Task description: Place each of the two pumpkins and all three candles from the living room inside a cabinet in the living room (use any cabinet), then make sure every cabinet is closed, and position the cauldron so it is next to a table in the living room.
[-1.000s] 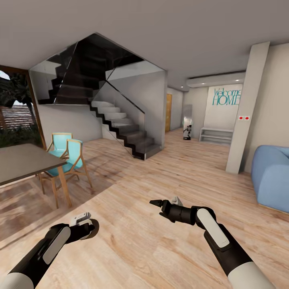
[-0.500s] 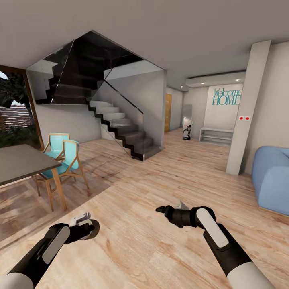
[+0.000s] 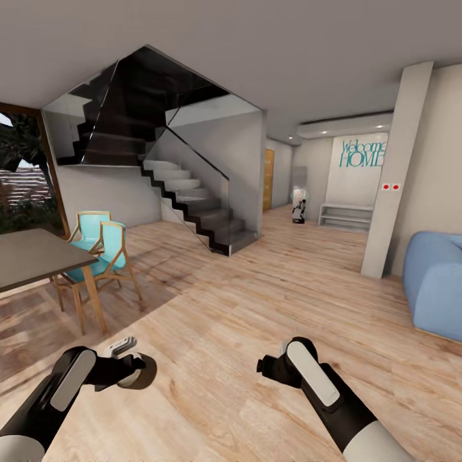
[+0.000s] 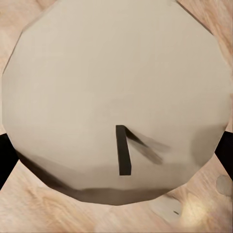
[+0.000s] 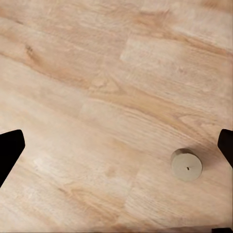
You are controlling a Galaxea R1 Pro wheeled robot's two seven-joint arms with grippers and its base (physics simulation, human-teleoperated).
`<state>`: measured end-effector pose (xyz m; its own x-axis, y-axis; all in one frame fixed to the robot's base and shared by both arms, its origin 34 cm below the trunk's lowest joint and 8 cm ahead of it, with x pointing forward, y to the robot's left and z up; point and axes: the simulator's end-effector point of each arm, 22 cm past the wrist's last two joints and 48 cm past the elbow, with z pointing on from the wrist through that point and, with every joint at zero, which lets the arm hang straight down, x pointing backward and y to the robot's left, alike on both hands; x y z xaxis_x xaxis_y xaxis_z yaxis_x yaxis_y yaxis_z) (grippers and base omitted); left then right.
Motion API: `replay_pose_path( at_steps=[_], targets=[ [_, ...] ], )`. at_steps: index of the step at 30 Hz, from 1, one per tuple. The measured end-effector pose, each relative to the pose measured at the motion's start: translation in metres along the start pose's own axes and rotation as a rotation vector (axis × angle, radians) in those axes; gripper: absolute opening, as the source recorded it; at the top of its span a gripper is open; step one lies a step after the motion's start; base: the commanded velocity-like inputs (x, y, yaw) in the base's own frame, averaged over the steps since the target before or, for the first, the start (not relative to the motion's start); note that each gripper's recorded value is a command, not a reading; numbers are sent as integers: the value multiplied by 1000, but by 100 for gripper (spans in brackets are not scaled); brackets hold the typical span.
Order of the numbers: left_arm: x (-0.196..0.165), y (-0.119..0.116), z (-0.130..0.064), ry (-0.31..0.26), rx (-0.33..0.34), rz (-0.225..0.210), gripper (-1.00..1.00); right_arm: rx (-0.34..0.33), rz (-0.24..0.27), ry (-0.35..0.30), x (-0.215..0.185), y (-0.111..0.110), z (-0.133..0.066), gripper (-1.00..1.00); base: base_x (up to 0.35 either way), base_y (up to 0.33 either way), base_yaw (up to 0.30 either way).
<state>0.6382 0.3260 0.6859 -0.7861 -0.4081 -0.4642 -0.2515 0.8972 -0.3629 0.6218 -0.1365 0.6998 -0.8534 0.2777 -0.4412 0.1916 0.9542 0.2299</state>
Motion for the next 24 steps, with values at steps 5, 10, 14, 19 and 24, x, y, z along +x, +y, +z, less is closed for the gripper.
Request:
replay_pose_path(
  at_steps=[5,10,14,19,24],
  targets=[
    [6,6,6,5,0,-5,-100,3,-15,0,8,1,9,100,0,0,0],
    [5,18,8,-7,7,-40,-100,11,-63,-1,21,5,18,100,0,0,0],
    [6,23,11,-12,24,-63,-100,15,-88,0,31,6,26,100,0,0,0],
    [10,29,16,-15,31,-74,-100,11,-95,0,38,8,33,100,0,0,0],
    [16,29,23,-14,51,-87,-100,-17,-105,1,47,19,38,100,-36,0,0]
  ],
)
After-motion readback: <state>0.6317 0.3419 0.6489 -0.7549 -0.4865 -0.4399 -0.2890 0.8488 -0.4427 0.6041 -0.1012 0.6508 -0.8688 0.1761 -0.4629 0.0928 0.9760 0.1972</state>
